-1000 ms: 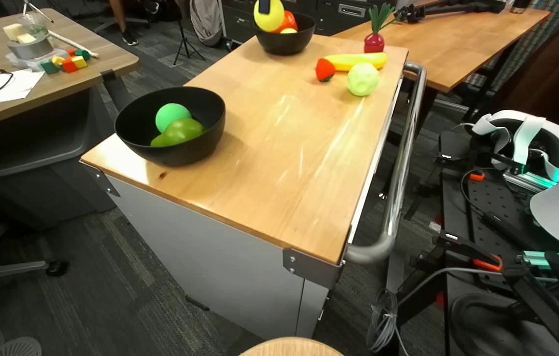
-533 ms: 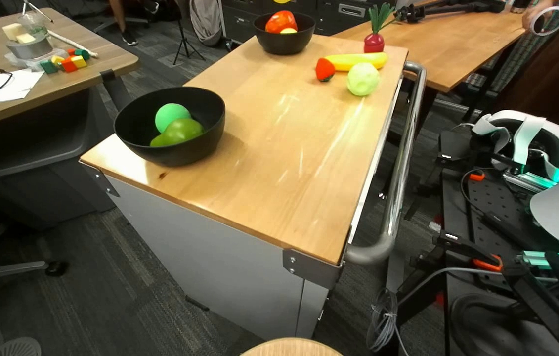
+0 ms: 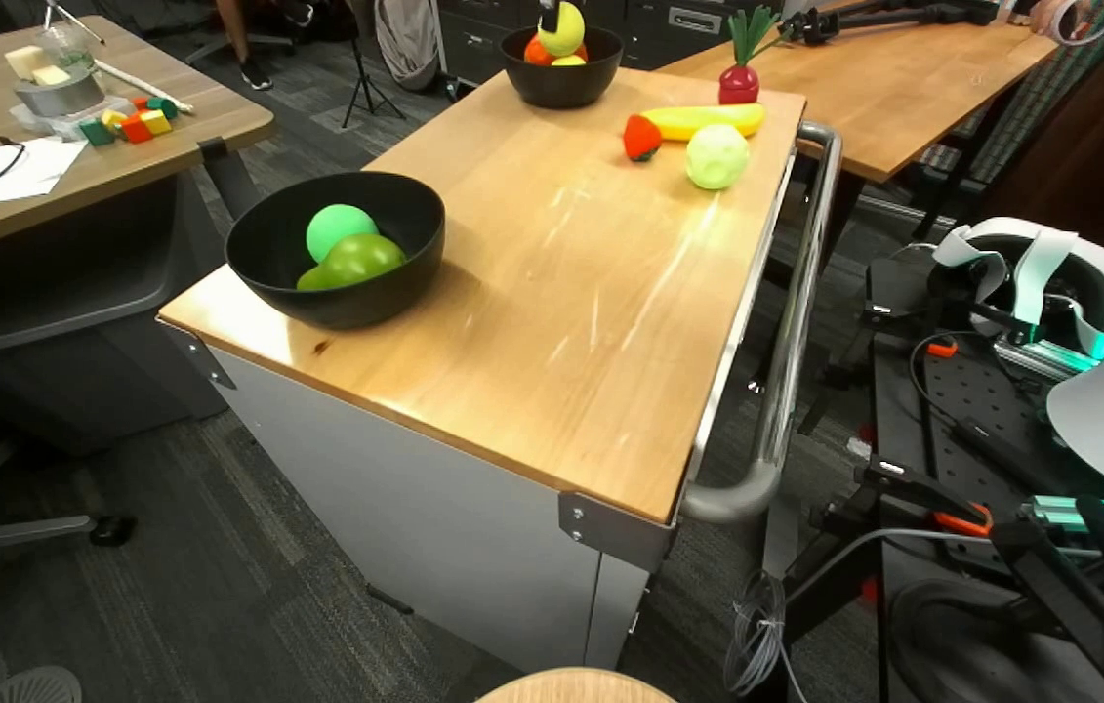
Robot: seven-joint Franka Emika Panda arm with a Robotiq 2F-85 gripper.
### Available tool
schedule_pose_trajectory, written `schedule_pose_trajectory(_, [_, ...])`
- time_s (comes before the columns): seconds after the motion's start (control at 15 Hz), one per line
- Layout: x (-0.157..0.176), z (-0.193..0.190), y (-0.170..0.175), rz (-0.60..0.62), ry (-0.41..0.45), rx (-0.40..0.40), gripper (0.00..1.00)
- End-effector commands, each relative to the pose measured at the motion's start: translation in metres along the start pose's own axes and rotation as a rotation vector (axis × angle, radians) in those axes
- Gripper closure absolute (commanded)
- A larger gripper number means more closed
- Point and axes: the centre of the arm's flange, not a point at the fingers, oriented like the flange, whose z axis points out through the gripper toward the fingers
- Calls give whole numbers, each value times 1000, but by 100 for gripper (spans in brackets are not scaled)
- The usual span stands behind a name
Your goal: Put the fruits in the bowls
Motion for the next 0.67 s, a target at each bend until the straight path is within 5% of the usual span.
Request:
schedule_pose_trajectory(0.0, [14,-29,-8,2,11,6,7])
schedule_pose_trajectory(0.27, [-2,-71,-27,-24,26,-51,0])
schedule_pose_trajectory(0.6, [-59,-89,-37,40,-132,-75,1])
